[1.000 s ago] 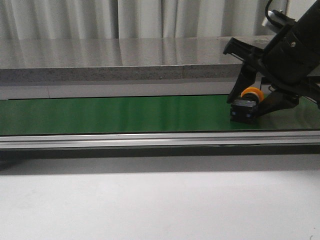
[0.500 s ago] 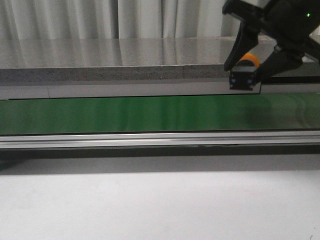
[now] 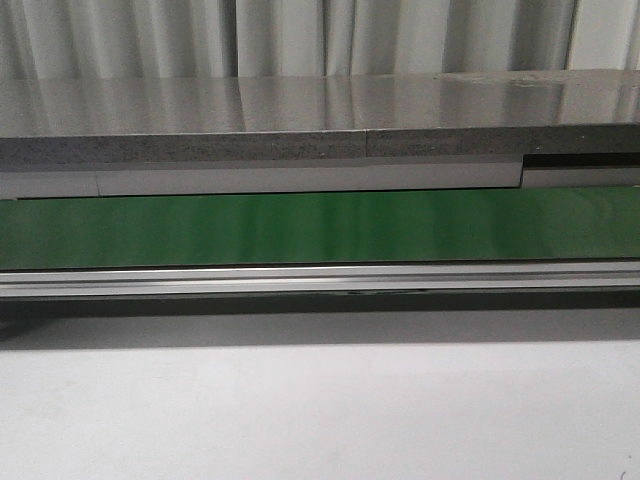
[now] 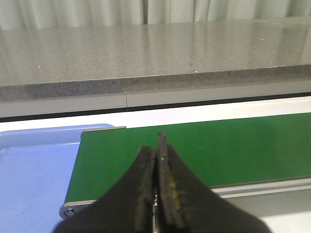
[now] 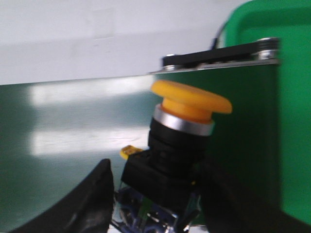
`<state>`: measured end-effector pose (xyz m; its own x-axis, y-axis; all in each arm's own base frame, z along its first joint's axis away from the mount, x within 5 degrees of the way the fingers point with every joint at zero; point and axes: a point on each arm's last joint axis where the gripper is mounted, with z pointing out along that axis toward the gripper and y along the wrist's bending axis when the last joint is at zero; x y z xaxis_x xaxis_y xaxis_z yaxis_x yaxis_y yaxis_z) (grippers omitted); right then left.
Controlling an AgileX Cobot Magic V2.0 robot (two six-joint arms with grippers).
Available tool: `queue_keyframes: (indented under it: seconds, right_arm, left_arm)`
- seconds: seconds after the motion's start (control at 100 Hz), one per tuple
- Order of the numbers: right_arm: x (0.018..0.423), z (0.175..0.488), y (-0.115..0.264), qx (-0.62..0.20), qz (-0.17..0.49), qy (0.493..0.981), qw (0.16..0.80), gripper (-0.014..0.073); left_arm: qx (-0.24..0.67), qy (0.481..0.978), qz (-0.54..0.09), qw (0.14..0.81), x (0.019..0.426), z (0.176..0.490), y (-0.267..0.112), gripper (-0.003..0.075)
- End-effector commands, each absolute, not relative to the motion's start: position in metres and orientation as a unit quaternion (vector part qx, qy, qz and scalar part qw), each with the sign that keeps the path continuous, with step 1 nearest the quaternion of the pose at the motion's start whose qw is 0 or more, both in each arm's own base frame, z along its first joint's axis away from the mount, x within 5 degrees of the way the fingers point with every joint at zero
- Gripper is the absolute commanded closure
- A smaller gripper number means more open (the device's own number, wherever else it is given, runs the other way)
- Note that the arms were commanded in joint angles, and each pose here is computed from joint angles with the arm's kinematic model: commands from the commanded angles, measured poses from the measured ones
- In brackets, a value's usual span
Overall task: Move button from left to right
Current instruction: 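Lift the button off the belt with the right gripper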
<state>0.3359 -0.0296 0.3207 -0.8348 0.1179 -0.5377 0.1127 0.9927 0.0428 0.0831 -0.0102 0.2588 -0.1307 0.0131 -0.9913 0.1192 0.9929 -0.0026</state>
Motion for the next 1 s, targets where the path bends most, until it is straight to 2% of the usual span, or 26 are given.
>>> queue_keyframes:
  seconds: [0.0,0.21,0.39,0.61,0.99]
  right_arm:
    - [0.33,0.345,-0.057,0.058,-0.054,0.943,0.323,0.0473]
    - [0.336,0.317,-0.11,0.076,-0.094,0.952,0.28,0.0473]
    - [0.344,0.287,-0.139,0.074,-0.109,0.961,0.243,0.0473]
    - [0.359,0.26,-0.149,0.05,-0.134,0.963,0.228,0.0473]
    - [0.371,0.233,-0.15,0.037,-0.123,0.971,0.203,0.0473]
  left_arm:
    - [0.034,0.717,-0.042,0.695,0.084,0.276,-0.009,0.0741]
    - [0.034,0.717,-0.042,0.695,0.084,0.276,-0.009,0.0741]
    - [0.034,0.717,-0.042,0.695,0.084,0.276,-0.009,0.0741]
    - [0.034,0.717,-0.042,0.695,0.084,0.276,-0.009,0.0741]
    - [0.034,0.717,-0.042,0.695,0.084,0.276,-0.009,0.0741]
